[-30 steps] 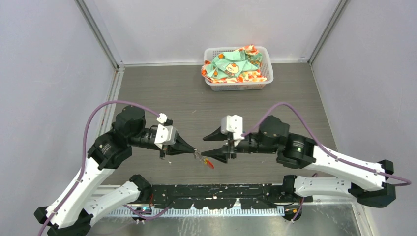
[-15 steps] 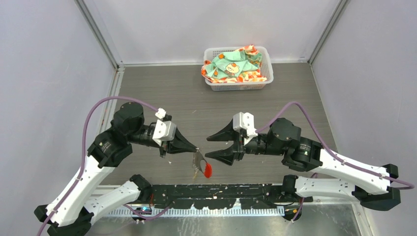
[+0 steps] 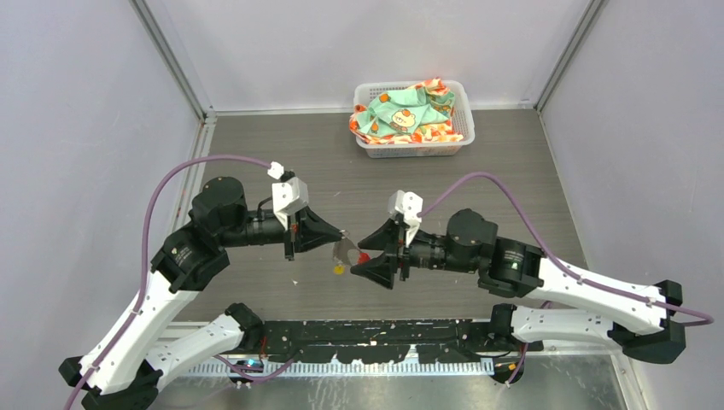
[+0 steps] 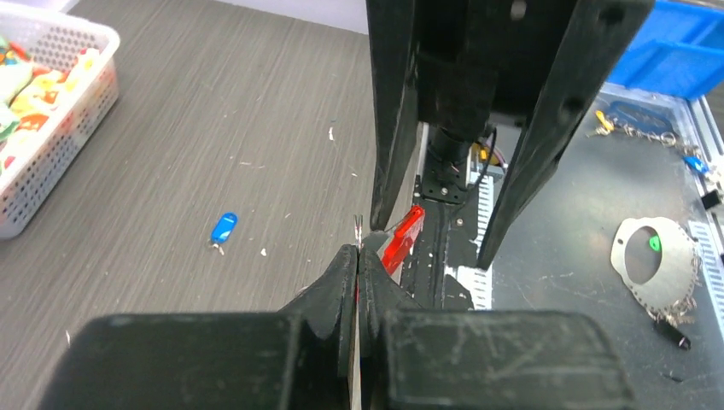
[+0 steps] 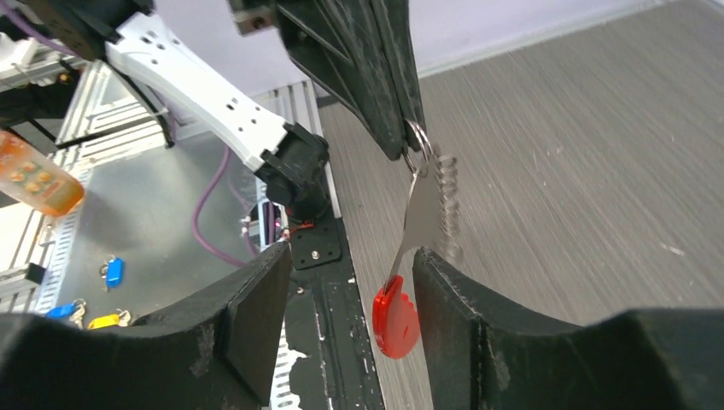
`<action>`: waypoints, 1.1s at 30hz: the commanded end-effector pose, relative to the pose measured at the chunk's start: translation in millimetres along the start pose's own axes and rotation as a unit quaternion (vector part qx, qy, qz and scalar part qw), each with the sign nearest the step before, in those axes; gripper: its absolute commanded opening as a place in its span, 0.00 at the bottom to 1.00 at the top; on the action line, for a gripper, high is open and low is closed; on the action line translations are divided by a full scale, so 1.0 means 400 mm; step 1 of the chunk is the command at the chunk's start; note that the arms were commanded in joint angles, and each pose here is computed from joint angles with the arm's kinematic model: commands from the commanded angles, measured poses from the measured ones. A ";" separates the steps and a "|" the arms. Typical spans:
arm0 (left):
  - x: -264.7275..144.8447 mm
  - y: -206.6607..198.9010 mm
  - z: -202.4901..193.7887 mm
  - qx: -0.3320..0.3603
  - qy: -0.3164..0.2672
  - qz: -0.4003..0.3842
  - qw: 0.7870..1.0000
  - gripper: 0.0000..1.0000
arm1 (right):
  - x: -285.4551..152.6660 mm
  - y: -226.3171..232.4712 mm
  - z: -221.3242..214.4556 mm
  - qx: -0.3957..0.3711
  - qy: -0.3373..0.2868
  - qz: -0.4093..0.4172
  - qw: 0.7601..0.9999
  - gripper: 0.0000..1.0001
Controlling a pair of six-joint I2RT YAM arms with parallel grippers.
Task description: Put the keys on the keyring
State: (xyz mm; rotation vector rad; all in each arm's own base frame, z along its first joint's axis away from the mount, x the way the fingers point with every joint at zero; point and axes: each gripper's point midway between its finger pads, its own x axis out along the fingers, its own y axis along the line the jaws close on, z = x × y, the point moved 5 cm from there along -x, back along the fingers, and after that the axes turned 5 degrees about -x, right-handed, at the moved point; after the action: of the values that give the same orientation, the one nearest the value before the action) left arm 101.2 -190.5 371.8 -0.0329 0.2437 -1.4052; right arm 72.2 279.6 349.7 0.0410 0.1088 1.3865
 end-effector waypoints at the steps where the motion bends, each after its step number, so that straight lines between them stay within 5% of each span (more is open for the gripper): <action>1: -0.004 0.022 0.043 -0.016 -0.039 0.053 0.998 0.00 | 0.038 -0.035 -0.034 0.007 0.031 -0.051 0.998 0.56; 12: -0.015 0.052 0.037 -0.074 -0.034 0.123 0.989 0.00 | 0.040 -0.075 -0.038 -0.042 0.027 -0.135 0.990 0.01; 20: -0.009 0.094 0.019 -0.142 -0.007 0.188 0.972 0.00 | 0.048 -0.075 -0.040 -0.082 0.103 -0.157 0.979 0.01; 33: 0.000 0.142 -0.060 -0.122 0.095 0.220 0.963 0.00 | 0.060 -0.084 -0.055 -0.124 0.187 -0.228 0.947 0.04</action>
State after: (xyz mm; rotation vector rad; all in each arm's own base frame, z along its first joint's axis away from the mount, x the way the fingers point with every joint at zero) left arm 138.1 -185.7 344.9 -0.1310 0.5479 -1.0117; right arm 110.4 293.2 290.1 -0.5004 0.3206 0.9239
